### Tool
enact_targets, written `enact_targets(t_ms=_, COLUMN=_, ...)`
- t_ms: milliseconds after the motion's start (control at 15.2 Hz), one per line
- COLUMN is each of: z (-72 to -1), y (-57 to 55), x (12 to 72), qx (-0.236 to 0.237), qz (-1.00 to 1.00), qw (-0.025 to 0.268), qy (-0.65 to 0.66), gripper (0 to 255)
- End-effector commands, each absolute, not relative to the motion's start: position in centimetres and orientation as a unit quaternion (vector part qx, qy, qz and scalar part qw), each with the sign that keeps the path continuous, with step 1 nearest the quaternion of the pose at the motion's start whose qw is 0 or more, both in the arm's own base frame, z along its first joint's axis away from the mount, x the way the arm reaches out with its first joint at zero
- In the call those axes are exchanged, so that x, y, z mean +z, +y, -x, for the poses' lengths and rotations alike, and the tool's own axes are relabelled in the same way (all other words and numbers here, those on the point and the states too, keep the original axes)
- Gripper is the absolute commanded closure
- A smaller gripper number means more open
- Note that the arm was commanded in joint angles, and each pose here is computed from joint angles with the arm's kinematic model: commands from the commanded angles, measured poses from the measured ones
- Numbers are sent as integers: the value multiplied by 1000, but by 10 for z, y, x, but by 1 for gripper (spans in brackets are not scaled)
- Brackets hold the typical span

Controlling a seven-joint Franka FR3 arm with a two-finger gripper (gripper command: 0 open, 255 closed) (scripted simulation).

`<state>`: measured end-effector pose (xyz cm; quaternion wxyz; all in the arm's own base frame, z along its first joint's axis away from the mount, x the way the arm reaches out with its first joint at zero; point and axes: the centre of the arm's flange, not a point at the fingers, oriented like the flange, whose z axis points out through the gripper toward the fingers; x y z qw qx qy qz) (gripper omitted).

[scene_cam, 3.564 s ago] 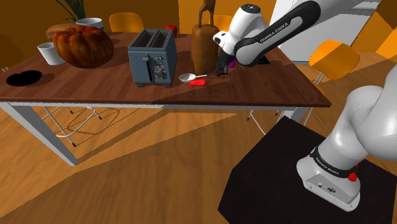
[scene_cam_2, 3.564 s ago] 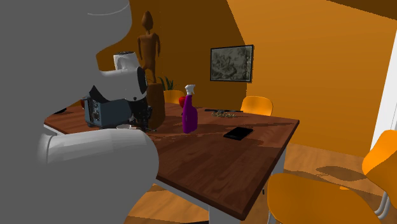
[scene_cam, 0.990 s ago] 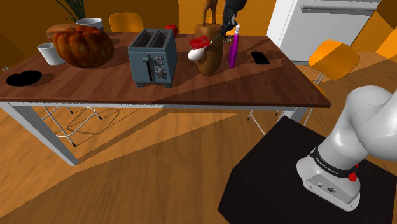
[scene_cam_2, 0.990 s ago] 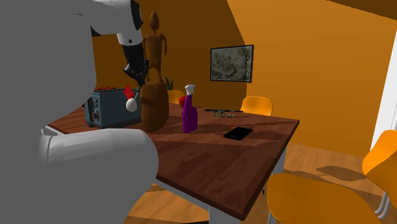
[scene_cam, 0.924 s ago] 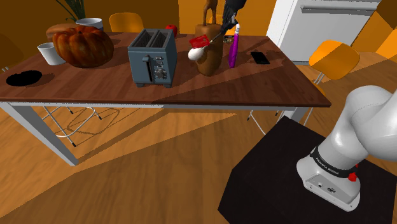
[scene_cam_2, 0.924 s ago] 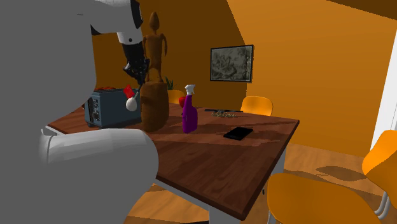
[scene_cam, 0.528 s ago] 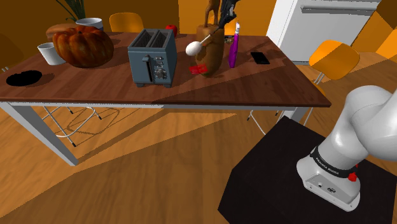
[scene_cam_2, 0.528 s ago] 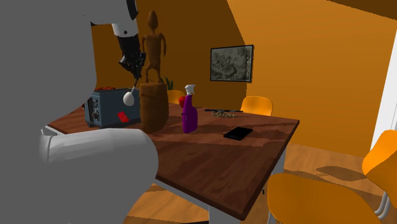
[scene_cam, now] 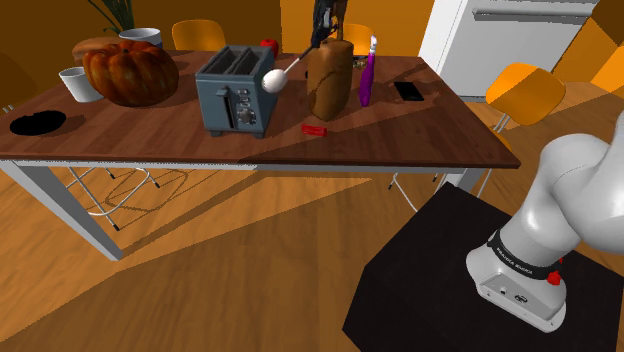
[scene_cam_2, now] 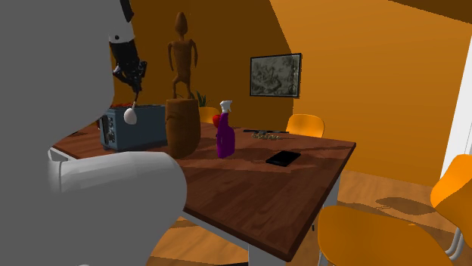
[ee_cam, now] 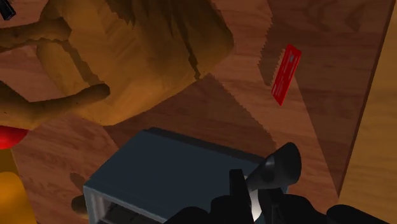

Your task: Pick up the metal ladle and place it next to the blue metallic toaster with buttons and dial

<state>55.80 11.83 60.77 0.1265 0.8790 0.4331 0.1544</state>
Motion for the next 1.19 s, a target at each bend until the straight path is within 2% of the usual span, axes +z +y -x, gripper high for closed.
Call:
enact_targets(t_ms=0, z=-562, y=146, x=605, qx=154, qz=-879, qw=126, qy=433, gripper=255)
enact_targets(t_ms=528, z=-583, y=245, x=605, qx=154, qz=-879, qw=126, qy=433, gripper=255)
enact_targets(t_ms=1122, z=-583, y=245, x=558, qx=154, qz=-879, qw=126, qy=433, gripper=255)
